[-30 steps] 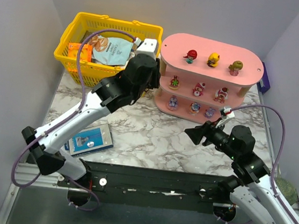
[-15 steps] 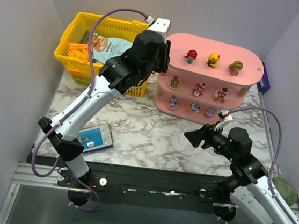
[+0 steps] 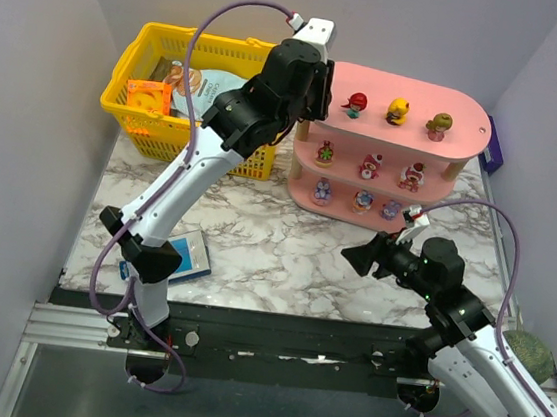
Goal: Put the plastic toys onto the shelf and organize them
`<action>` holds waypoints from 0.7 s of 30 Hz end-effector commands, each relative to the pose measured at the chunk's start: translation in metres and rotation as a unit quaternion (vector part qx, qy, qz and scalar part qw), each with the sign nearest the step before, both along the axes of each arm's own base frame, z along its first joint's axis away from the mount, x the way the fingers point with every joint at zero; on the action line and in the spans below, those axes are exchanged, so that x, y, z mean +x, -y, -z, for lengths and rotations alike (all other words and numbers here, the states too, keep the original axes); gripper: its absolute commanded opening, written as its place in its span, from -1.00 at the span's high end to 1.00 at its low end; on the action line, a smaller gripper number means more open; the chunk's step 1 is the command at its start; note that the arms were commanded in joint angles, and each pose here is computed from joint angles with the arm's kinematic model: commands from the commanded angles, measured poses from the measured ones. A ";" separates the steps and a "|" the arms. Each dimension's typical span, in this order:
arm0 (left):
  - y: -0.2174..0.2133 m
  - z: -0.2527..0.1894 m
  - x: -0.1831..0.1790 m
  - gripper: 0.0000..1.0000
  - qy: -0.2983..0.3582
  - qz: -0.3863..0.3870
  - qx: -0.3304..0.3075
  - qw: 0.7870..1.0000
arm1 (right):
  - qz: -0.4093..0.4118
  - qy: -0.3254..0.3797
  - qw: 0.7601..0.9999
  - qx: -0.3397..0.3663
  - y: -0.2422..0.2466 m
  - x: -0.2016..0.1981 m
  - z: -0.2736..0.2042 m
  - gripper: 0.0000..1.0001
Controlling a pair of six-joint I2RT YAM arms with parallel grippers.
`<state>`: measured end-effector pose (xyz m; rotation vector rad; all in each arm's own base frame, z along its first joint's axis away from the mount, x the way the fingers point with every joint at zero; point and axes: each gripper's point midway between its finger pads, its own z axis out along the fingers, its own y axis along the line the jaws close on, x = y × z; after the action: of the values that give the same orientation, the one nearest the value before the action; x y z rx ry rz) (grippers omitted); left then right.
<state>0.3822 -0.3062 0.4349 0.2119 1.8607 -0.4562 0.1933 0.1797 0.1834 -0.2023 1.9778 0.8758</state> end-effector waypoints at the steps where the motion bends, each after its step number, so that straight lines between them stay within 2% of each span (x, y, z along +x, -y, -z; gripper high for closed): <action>1: 0.002 0.017 0.010 0.74 -0.026 -0.002 0.006 1.000 | 0.000 0.003 1.000 0.006 -0.001 0.001 0.001 -0.41; 8: 0.002 0.022 0.021 0.72 -0.027 -0.005 0.014 1.000 | 0.002 0.008 1.000 -0.004 0.001 0.003 0.003 -0.41; 21: 0.006 0.032 0.033 0.55 -0.034 -0.001 0.017 0.999 | 0.001 0.003 1.000 -0.016 0.001 0.006 0.007 -0.41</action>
<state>0.4110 -0.3054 0.4091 0.1860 1.9222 -0.4271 0.1958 0.1805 0.1752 -0.2137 2.0078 0.8572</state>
